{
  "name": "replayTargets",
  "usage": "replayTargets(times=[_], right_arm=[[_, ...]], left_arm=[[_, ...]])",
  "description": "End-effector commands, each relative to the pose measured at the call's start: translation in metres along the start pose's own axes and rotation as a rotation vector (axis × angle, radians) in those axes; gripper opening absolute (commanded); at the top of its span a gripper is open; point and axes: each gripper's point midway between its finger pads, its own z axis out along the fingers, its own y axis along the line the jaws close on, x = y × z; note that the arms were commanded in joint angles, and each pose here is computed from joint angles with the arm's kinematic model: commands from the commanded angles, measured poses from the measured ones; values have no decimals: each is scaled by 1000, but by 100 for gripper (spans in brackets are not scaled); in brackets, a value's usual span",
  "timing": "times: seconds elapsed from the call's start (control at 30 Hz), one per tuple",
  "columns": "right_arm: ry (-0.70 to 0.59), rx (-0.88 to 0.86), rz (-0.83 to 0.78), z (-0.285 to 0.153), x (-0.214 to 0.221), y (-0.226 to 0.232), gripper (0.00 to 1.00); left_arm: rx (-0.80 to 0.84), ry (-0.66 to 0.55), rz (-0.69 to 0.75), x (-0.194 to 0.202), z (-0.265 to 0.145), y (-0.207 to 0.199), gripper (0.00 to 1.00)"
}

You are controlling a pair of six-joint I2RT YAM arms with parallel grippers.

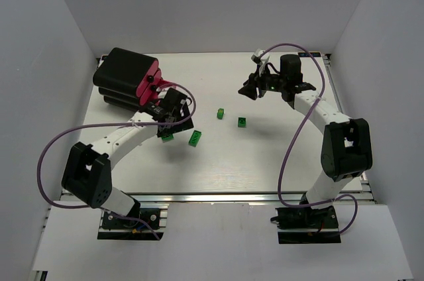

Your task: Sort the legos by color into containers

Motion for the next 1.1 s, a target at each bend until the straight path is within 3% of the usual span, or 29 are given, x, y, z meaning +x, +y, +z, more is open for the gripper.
replayTargets(times=[0.0,0.53,0.63,0.77,0.8,0.9,1.07], right_arm=[[-11,-10,-15,3,-8,1,51],[6,2,0,-1,-5,7,51],[4,1,2,-1,-6,8,51],[6,2,-4,-2,-7,9,51],[8,6,-2,-3,-6,7,51],[11,9,-9,-3,-6,7,51],[13,10,-12,-3,-5,7,51]], left_arm=[[-99,25,-69,21,13,24,95],[-366,-13,-24,16,64,79,96],[-342,-16,-18,15,73,78,89],[-321,-29,-27,7,77,73,67],[-320,-33,-27,5,78,72,57],[-299,-53,-29,-3,73,67,44],[-252,-175,46,-40,45,51,37]])
